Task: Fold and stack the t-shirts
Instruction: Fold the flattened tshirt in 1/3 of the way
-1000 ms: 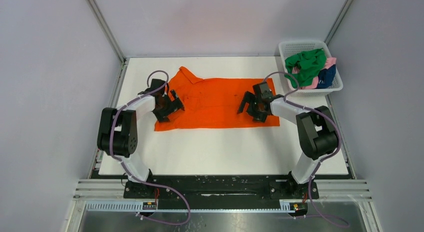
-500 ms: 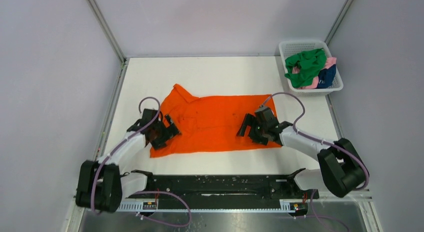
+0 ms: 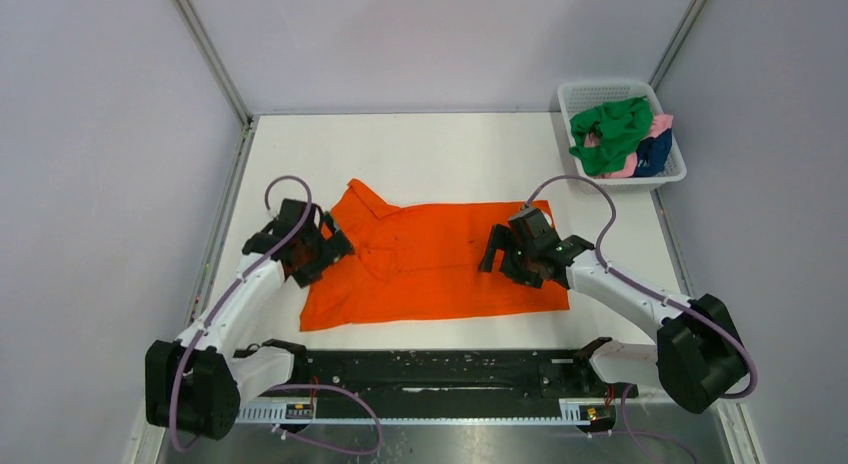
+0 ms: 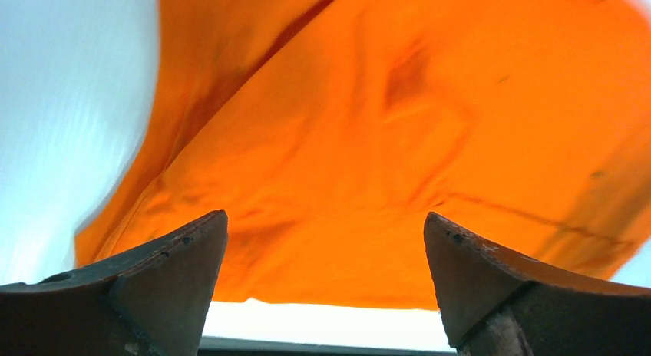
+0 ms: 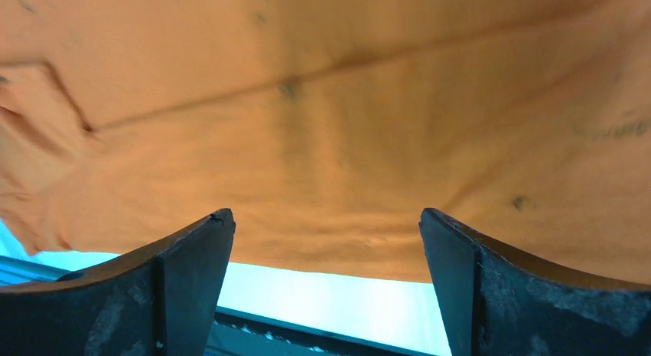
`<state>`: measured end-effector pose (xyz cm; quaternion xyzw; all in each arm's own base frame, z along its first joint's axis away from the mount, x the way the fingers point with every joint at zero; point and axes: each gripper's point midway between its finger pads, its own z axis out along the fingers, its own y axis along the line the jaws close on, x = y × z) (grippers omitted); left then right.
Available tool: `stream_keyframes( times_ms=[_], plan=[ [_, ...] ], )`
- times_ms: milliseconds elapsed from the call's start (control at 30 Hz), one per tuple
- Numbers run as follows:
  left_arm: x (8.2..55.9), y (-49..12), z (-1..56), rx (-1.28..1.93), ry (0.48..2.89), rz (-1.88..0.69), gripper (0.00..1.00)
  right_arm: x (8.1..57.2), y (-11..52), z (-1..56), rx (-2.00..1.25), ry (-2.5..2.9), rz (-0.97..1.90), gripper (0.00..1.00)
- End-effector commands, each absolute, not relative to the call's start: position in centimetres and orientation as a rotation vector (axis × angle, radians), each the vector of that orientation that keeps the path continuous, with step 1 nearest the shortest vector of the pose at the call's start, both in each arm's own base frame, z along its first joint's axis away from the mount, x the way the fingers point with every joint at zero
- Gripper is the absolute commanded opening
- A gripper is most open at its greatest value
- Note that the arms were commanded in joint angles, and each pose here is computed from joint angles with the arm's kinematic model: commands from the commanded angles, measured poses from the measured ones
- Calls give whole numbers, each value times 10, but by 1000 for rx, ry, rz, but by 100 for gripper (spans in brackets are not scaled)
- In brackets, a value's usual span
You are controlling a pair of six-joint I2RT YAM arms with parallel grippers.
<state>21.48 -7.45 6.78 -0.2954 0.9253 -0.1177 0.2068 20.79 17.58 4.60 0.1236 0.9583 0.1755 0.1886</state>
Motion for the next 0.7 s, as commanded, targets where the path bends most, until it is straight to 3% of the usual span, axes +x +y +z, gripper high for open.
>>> stream_keyframes(
  times_ms=[0,233,433,667],
  plan=[
    [292,-77,128,-744,2400,-330,99,252,171,94,303,2519,393,100],
    [395,-89,127,-715,2458,-233,98,273,158,98,306,2496,328,99],
    [462,-87,104,-716,2509,-83,79,276,139,78,374,2553,299,100],
    [505,-79,75,-745,2511,40,69,280,133,65,416,2591,326,100]
  ],
)
